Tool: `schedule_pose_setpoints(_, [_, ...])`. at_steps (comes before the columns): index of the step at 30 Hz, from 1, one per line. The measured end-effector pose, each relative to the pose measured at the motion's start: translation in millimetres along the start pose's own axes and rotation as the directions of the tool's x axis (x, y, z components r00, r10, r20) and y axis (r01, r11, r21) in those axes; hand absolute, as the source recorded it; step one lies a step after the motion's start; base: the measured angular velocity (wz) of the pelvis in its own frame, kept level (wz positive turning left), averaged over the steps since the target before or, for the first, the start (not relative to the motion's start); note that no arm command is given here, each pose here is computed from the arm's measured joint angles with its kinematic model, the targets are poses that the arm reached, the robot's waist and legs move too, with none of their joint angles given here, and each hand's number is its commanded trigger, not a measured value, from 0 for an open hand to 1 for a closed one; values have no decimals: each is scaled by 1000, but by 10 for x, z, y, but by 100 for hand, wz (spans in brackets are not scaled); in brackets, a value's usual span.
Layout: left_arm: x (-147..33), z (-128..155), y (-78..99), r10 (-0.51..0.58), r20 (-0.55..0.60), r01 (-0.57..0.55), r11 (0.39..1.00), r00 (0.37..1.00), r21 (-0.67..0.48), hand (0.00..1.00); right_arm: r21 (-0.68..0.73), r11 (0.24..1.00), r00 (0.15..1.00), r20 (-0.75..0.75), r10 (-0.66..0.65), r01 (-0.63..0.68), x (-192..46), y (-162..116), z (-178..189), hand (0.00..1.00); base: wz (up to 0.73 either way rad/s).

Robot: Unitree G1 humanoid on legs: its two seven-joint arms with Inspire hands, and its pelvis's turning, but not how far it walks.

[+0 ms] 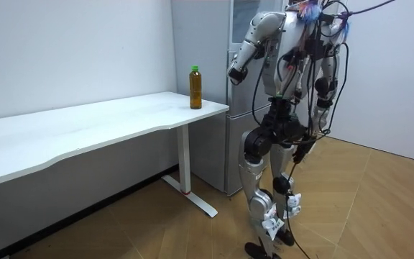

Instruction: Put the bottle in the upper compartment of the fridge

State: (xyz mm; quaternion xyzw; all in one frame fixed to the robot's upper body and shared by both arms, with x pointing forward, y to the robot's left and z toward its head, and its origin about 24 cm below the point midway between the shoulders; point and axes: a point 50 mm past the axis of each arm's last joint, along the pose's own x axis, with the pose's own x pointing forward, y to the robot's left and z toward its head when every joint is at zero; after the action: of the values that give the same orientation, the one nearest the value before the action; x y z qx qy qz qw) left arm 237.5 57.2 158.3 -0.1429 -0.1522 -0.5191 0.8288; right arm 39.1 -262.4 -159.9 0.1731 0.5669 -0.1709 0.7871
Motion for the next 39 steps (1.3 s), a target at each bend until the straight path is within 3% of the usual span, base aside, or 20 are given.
schedule_pose_setpoints(30, [33,12,-17,-23,9,23,1000,1000,-19,0,-8,1000,1000,-13,-26,26,-32,-123,58,0,-10])
schedule_pose_setpoints(39, [104,-48,-121,-61,8,61,997,998,-50,0,-19,999,999,-12,-36,36,-48,-172,77,0,-12])
